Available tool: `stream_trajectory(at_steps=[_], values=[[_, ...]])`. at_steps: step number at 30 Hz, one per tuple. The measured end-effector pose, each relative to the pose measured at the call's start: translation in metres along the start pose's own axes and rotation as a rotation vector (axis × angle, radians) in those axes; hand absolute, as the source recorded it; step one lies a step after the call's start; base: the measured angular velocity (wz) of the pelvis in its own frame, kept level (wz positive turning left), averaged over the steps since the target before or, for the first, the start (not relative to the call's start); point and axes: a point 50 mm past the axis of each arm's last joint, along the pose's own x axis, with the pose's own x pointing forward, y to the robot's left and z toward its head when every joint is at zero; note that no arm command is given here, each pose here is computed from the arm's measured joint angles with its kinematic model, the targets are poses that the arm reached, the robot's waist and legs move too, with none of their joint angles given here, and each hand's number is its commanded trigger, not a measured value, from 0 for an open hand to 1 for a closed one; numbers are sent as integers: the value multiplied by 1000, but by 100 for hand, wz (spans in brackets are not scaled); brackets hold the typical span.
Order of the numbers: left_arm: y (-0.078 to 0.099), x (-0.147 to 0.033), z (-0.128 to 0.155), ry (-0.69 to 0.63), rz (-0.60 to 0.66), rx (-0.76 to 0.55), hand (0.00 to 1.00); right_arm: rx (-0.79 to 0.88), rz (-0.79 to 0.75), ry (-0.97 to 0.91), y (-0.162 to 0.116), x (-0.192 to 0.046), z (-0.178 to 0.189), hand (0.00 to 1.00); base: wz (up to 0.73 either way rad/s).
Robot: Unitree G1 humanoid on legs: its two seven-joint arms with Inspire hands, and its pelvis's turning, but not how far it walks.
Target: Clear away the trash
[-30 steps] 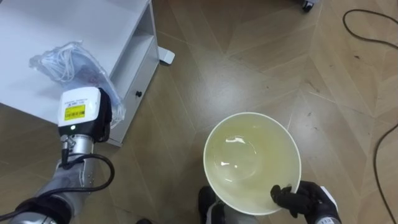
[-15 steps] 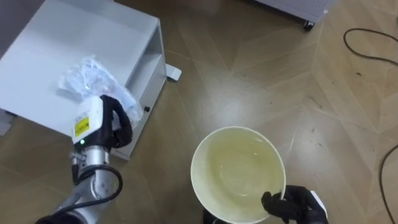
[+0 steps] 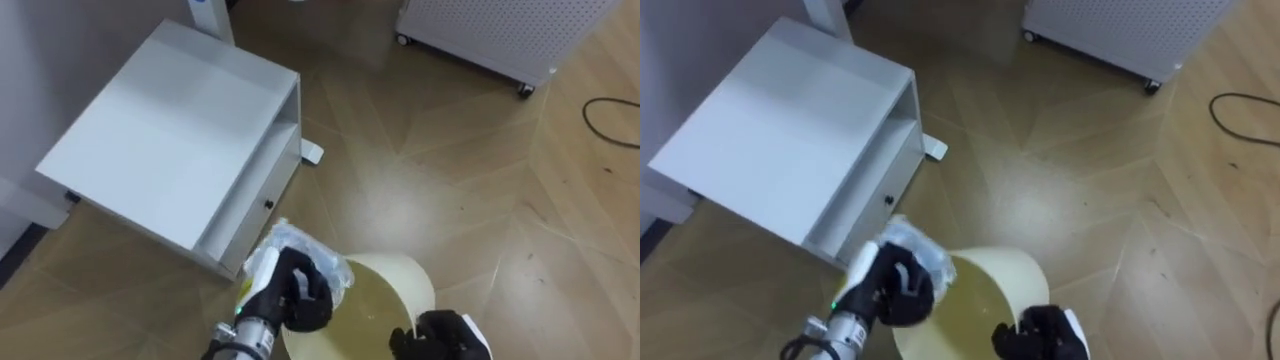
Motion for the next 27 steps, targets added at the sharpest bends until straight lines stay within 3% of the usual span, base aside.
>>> stream_trajectory(at_steps=[9,18,19,20,21,27], values=[[-36,-18,-8,34,-244,-28,100,-56,59,5,7,2,3,100,-2],[-40,-31,-26,98,-373,-25,100,-94,105,31,7,-3,-8,100,0],[-41,-33,-27,102,-380,-27,96,-95,107,32,7,-3,-9,100,-4],[-42,-35,-28,105,-395,-30,18,-97,110,33,8,-3,-9,100,-6],[-42,-37,-30,107,-406,-33,0,-96,112,30,8,-3,-9,100,-6],[-51,-52,-41,149,-468,-56,0,-94,117,22,7,-3,-7,100,-5]])
